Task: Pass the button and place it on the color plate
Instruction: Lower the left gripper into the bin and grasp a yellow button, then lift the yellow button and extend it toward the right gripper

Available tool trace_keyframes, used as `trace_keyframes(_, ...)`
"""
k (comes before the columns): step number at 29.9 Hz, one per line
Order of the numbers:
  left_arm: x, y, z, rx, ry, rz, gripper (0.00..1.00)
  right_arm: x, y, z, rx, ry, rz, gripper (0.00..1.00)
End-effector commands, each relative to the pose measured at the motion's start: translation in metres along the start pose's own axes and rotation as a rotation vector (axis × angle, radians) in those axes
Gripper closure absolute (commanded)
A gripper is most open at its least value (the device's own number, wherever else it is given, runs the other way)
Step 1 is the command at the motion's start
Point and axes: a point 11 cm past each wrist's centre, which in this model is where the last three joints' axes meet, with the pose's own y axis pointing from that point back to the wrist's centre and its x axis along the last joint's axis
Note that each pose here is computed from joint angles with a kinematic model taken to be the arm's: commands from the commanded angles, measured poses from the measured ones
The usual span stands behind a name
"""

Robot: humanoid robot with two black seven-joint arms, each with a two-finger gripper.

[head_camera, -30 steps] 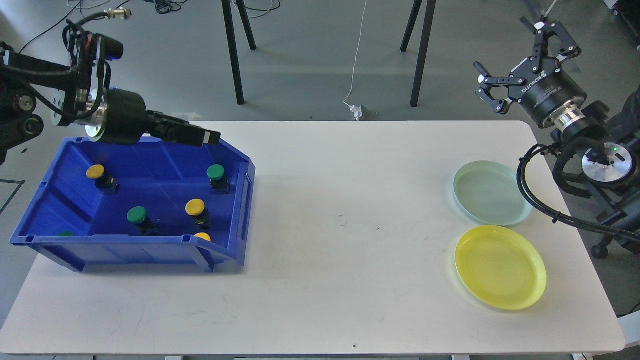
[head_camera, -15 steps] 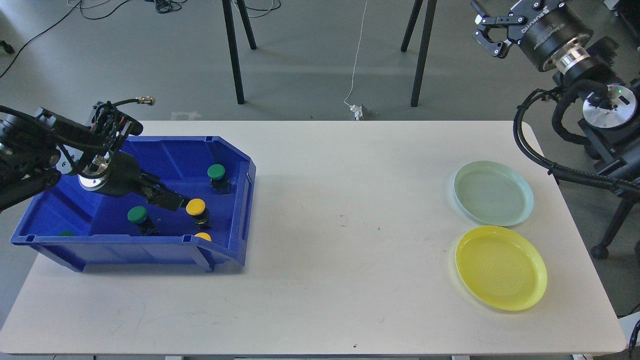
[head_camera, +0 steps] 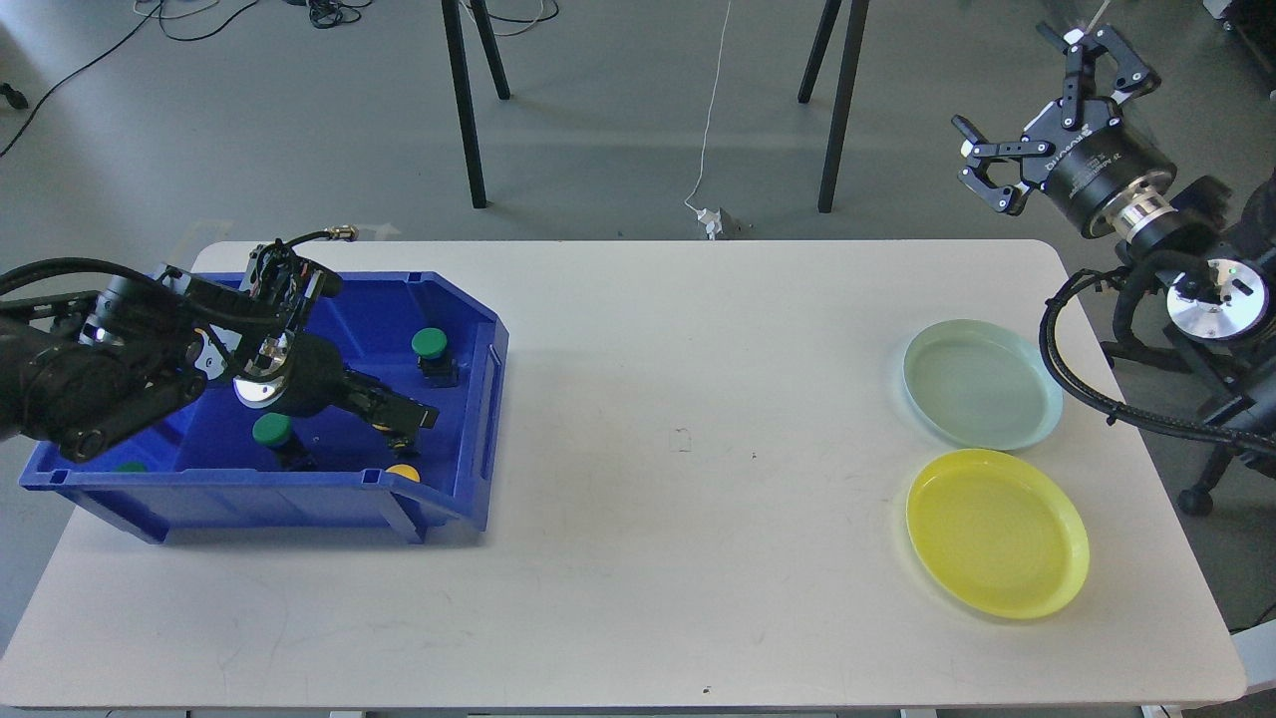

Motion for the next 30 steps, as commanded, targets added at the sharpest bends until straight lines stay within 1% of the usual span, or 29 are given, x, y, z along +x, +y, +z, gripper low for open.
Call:
trace_keyframes(1, 0.0, -0.001, 0.001, -0.003, 0.001, 0.0, 0.0, 0.005, 0.004, -0.003, 0.01, -0.001, 0.011, 0.01)
trace_keyframes(7, -0.003, -0.003, 0.001, -0.004, 0.002, -0.007, 0.0, 0.006, 0.005, -0.003, 0.012, 0.0, 0.013, 0.01)
trace_keyframes(16, -0.005, -0.019, -0.003, 0.025, 0.015, -0.019, 0.03, 0.01, 0.008, 0.001, 0.005, -0.005, 0.023, 0.01)
trace_keyframes(19, -0.006, -0.02, -0.005, 0.035, 0.001, -0.009, 0.1, 0.01, 0.009, 0.003, 0.004, -0.008, 0.024, 0.01)
trace_keyframes(21, -0.011, -0.022, -0.008, 0.041, 0.0, -0.016, 0.21, 0.011, 0.01, 0.004, 0.0, -0.01, 0.026, 0.01)
trace_keyframes(22, -0.014, -0.022, -0.012, 0.053, 0.004, -0.02, 0.25, 0.012, 0.011, 0.005, -0.001, -0.01, 0.029, 0.01)
trace_keyframes(26, -0.018, -0.02, -0.02, 0.078, 0.007, -0.025, 0.38, 0.014, 0.012, 0.004, 0.0, -0.007, 0.032, 0.01)
trace_keyframes(30, -0.021, -0.022, -0.021, 0.077, -0.001, -0.009, 0.45, 0.014, 0.013, 0.004, 0.001, -0.01, 0.034, 0.01)
